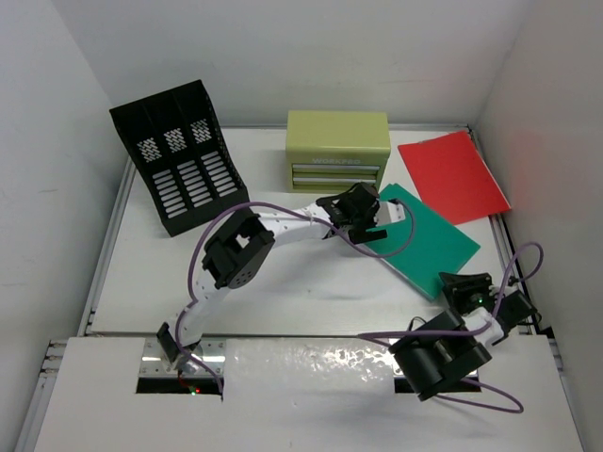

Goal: Organize the desk

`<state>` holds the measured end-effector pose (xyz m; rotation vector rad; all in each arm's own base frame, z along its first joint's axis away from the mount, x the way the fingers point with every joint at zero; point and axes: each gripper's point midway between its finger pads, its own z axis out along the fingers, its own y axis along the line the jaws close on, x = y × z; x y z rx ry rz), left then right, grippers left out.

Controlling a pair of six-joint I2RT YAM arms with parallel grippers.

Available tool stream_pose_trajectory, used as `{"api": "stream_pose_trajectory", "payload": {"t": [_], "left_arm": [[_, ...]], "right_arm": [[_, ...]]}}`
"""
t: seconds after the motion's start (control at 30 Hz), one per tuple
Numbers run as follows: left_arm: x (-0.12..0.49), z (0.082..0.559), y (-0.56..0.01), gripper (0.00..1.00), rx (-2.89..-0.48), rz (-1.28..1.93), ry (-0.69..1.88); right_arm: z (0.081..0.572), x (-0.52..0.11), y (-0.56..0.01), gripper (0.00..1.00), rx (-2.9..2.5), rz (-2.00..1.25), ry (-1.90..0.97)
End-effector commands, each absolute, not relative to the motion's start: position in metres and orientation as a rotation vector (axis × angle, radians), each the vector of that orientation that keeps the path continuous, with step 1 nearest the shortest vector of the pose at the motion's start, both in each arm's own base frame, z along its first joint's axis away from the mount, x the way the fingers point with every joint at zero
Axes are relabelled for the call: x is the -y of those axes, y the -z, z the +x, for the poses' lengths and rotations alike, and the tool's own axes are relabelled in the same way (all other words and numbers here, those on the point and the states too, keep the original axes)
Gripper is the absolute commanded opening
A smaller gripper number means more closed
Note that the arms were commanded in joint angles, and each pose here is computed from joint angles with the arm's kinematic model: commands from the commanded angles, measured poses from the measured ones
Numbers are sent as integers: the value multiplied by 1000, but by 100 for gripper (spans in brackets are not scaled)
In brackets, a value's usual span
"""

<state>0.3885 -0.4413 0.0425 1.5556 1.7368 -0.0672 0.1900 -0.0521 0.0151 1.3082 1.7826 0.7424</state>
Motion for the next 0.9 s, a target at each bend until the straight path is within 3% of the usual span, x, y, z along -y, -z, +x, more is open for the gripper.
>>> {"api": "stream_pose_trajectory", "payload": {"t": [0.0, 0.33, 0.4, 0.7, 0.87], "left_arm": [[453, 370, -25, 90, -1710, 1630, 108], [456, 364, -27, 89, -1686, 1659, 120], [458, 358, -33, 89, -1656, 1697, 117], [452, 311, -103, 96, -1261, 1949, -25], [419, 319, -92, 98, -1197, 1929, -219]], "right_arm": [[176, 16, 15, 42, -1794, 1353, -841], [175, 17, 18, 12, -1801, 1378, -835], [175, 20, 18, 0, -1804, 1384, -813], [182, 31, 2, 0, -1761, 1371, -809], [187, 31, -6, 0, -1718, 1372, -844]]}}
